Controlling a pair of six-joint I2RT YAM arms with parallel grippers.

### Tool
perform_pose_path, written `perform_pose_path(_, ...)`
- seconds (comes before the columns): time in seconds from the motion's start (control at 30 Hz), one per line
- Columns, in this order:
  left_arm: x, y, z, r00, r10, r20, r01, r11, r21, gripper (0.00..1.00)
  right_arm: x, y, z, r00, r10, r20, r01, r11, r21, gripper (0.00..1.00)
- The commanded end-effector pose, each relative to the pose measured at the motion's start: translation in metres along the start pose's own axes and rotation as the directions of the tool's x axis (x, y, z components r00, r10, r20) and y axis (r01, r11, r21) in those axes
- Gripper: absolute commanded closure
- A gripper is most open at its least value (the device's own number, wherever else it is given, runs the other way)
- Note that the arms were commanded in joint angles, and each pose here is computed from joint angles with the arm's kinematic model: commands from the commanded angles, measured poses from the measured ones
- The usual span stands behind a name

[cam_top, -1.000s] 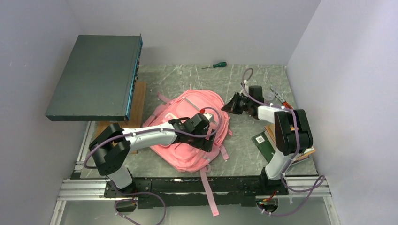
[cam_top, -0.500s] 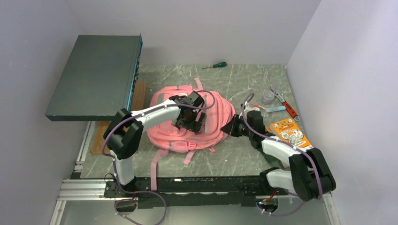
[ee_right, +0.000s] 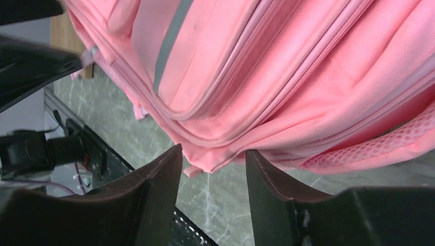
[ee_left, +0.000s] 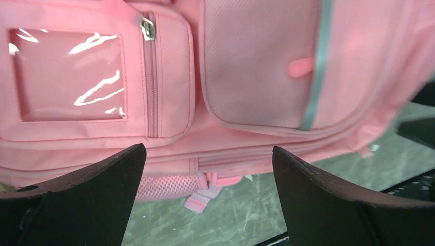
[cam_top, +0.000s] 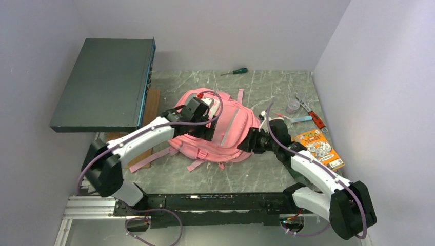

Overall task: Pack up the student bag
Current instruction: Adjust the student bag at the center of the board.

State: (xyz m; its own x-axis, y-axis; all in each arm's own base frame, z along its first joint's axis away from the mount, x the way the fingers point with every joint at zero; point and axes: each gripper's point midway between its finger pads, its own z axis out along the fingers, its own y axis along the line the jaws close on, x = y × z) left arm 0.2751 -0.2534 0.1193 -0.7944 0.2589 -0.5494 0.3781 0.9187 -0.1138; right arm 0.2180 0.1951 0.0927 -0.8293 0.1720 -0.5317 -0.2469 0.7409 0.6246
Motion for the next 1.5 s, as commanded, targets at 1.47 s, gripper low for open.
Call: perform_pose_path(1.47, -0.059, 0.019, -0.214, 0.75, -0.117, 0.651, -0.005, 0.983, 0.182, 0.0, -0.151, 0.113, 0.186, 0.753, -0.652, 0.083, 0.658, 0.747, -0.1, 0.49)
